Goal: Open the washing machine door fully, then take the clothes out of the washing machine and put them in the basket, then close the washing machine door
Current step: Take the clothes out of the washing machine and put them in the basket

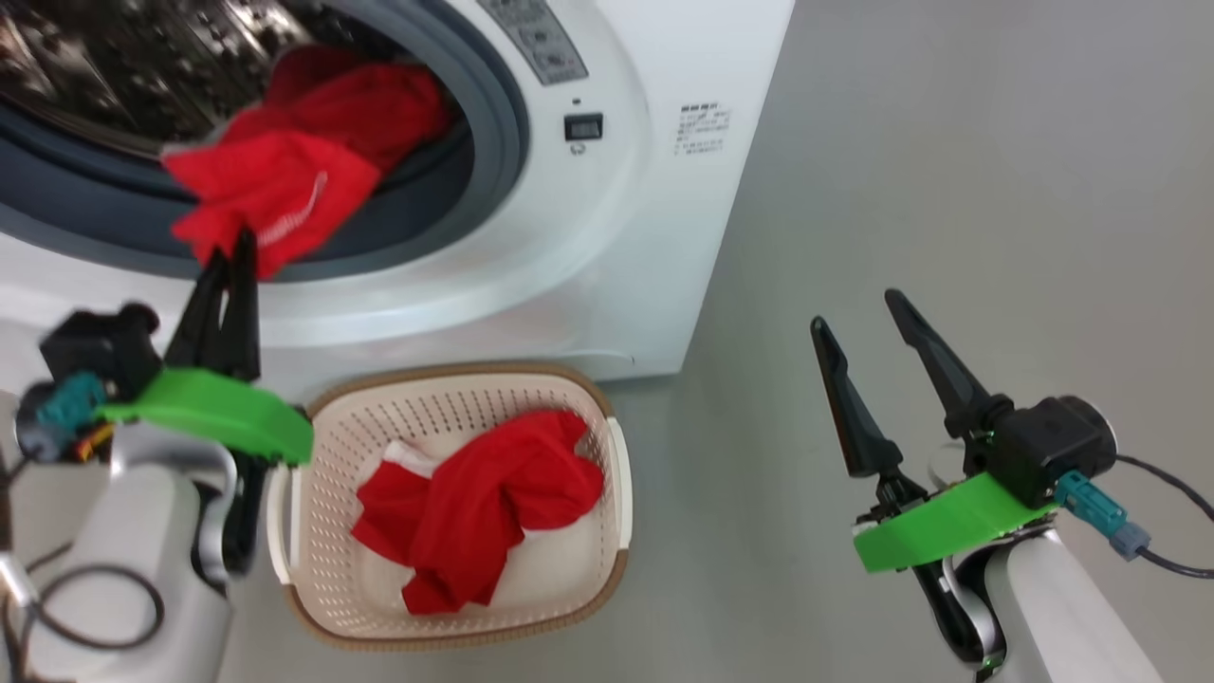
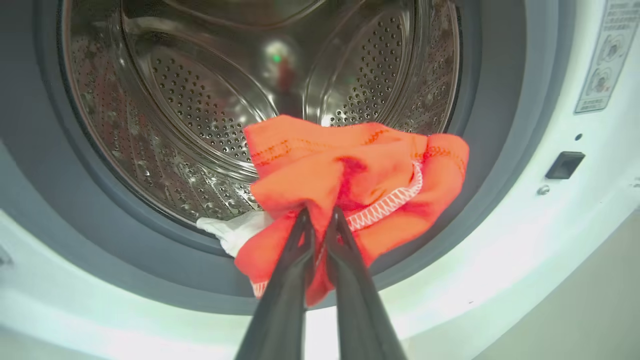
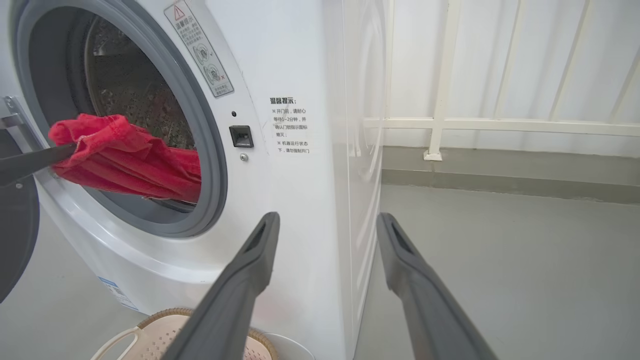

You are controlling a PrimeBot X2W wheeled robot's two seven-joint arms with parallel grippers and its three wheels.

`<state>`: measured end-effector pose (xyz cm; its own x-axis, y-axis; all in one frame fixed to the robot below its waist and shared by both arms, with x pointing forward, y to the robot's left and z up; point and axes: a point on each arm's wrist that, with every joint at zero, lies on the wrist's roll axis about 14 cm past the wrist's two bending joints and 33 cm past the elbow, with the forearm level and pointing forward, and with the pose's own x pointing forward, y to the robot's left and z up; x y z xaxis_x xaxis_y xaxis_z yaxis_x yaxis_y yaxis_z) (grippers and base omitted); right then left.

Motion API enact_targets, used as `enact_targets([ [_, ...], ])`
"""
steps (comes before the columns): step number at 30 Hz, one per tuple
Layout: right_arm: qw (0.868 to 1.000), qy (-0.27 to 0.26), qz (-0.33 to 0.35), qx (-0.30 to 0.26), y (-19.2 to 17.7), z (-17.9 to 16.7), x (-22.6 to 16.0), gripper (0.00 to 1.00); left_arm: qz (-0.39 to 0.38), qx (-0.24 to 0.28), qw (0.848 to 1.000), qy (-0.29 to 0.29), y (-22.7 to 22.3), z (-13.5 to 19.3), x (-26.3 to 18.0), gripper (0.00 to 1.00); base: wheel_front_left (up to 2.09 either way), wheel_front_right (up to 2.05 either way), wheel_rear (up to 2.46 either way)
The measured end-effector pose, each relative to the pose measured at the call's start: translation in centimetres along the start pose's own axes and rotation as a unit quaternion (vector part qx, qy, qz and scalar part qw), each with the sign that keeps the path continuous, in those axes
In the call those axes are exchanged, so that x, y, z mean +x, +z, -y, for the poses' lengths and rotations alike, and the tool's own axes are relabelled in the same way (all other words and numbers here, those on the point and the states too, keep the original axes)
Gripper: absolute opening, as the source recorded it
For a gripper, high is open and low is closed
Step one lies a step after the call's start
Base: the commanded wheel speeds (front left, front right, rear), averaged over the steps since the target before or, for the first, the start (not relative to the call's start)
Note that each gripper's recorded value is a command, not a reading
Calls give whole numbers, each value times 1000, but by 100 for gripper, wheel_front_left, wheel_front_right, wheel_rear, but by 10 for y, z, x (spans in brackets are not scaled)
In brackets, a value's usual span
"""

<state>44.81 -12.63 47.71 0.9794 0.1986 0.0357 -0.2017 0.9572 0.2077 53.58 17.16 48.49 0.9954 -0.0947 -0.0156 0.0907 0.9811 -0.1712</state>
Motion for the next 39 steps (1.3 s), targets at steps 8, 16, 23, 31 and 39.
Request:
enact_targets([
  [8, 1000, 8, 18, -2, 17, -10, -13, 100, 32, -6, 999, 12, 22, 0, -37, 0, 0, 0, 0],
  [16, 999, 11, 30, -1, 29, -16, -25, 100, 52, -5, 998, 26, 33, -1, -76, 0, 0, 0, 0],
  [23, 999, 15, 38, 1, 35, -20, -29, 100, 89, -11, 996, 31, 56, 5, -98, 0, 0, 0, 0],
  [31, 999, 17, 40, 3, 36, -22, -28, 100, 99, -17, 994, 30, 68, 12, -114, 0, 0, 0, 0],
  [39, 999, 18, 30, 6, 28, -22, -25, 100, 44, -42, 998, 29, 42, 15, -113, 0, 0, 0, 0],
])
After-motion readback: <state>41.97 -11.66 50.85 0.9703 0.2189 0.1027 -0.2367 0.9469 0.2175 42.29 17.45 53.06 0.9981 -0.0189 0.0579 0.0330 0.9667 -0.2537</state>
